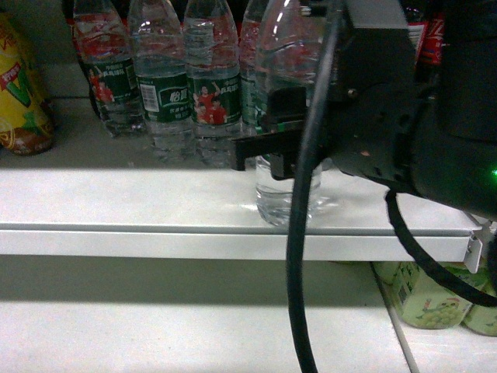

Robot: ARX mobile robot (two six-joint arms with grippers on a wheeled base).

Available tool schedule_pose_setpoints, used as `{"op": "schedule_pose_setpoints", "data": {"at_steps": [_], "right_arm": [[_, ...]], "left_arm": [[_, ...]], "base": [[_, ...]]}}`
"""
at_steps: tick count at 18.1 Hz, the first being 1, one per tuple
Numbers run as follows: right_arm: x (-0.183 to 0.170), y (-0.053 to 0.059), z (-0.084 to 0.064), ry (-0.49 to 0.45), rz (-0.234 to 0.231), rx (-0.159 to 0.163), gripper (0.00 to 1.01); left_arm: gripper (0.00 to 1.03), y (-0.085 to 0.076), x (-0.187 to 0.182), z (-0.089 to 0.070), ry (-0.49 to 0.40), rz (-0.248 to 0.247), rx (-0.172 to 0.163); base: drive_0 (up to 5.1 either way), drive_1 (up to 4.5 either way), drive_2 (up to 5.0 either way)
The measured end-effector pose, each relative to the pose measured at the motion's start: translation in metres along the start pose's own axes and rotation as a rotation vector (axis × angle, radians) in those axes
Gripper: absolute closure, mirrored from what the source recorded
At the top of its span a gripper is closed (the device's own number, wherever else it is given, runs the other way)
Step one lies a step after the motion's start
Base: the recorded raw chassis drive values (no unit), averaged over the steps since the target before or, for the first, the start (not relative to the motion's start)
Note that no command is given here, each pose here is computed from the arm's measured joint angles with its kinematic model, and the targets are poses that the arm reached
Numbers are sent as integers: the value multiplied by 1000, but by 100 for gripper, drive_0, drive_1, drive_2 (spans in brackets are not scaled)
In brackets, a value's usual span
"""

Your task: Move water from second to third shelf

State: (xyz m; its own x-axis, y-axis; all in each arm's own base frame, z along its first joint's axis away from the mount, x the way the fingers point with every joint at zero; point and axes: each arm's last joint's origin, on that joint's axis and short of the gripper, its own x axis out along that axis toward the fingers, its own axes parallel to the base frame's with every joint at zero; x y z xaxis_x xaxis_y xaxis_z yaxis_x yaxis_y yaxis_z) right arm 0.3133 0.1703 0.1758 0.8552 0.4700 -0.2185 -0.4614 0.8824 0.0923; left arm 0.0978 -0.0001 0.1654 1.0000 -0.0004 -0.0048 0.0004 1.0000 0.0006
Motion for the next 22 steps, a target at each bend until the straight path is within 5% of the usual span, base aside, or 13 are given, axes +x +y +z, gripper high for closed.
{"op": "schedule_pose_setpoints", "data": {"at_steps": [13,22], "right_arm": [[-155,-78,-29,-15,-209,102,62],[-245,-88,6,-164,-322,121,62]], "left_arm": [[5,0,0,0,0,0,0],[5,0,0,0,0,0,0]], "base": [[0,0,0],[0,0,0]]}}
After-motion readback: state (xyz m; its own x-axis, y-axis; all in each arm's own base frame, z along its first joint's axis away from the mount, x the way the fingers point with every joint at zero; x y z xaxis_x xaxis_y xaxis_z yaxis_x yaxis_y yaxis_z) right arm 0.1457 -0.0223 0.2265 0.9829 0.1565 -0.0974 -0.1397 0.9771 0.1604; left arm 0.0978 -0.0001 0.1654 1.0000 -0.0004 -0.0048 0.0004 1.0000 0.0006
